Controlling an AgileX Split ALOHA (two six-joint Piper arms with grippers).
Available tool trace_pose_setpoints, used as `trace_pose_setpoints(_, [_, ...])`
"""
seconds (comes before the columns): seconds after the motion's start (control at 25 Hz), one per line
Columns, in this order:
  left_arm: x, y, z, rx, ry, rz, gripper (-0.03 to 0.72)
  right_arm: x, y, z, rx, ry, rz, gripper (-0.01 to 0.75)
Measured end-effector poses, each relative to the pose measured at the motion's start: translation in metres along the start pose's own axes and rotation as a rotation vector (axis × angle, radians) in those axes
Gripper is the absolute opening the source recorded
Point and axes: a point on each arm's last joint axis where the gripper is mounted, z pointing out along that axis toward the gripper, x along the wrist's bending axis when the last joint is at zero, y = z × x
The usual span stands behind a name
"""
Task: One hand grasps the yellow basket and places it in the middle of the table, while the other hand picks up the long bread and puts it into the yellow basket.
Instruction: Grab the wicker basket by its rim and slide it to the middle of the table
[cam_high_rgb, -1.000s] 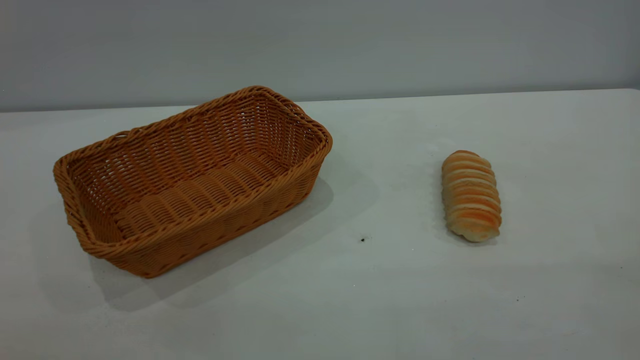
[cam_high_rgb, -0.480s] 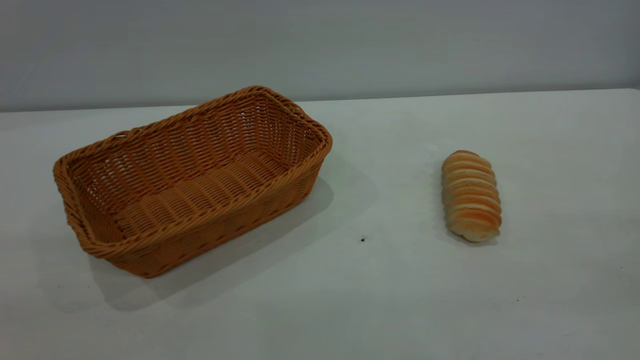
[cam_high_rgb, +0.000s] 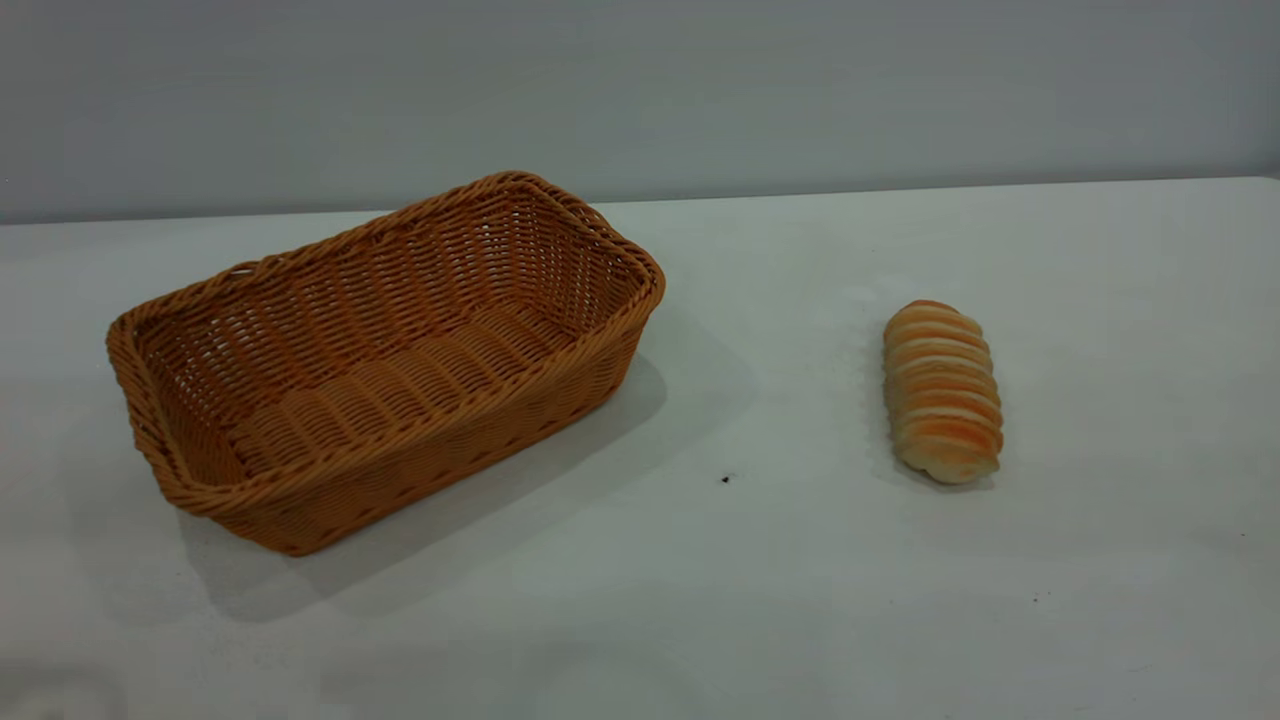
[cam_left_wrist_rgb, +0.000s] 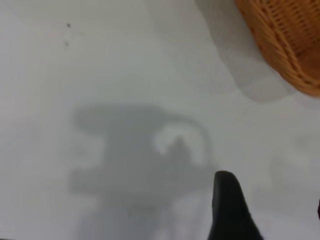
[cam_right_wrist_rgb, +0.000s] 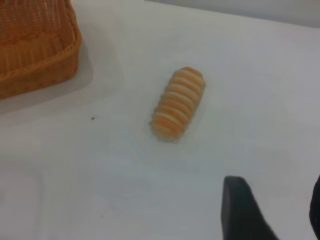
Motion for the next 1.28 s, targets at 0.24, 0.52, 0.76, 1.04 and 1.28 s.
trace_pose_setpoints(0.24, [-0.013, 0.039, 0.065, 0.183, 0.036, -0.035, 0.471, 0.000, 0.000, 0.000, -0.004, 0.002, 0.003, 0.376])
trace_pose_setpoints(0.52, [-0.029, 0.068, 0.113, 0.257, -0.013, -0.122, 0.471, 0.000, 0.000, 0.000, -0.005, 0.003, 0.004, 0.376])
trace_pose_setpoints(0.76, [-0.040, 0.076, 0.131, 0.268, -0.089, -0.223, 0.471, 0.000, 0.000, 0.000, -0.005, 0.003, 0.004, 0.376])
trace_pose_setpoints(1.04, [-0.040, 0.072, 0.144, 0.291, -0.088, -0.252, 0.471, 0.000, 0.000, 0.000, -0.005, 0.003, 0.004, 0.376])
trace_pose_setpoints(1.28, [-0.038, 0.066, 0.168, 0.300, -0.067, -0.279, 0.471, 0.000, 0.000, 0.000, -0.005, 0.003, 0.004, 0.376])
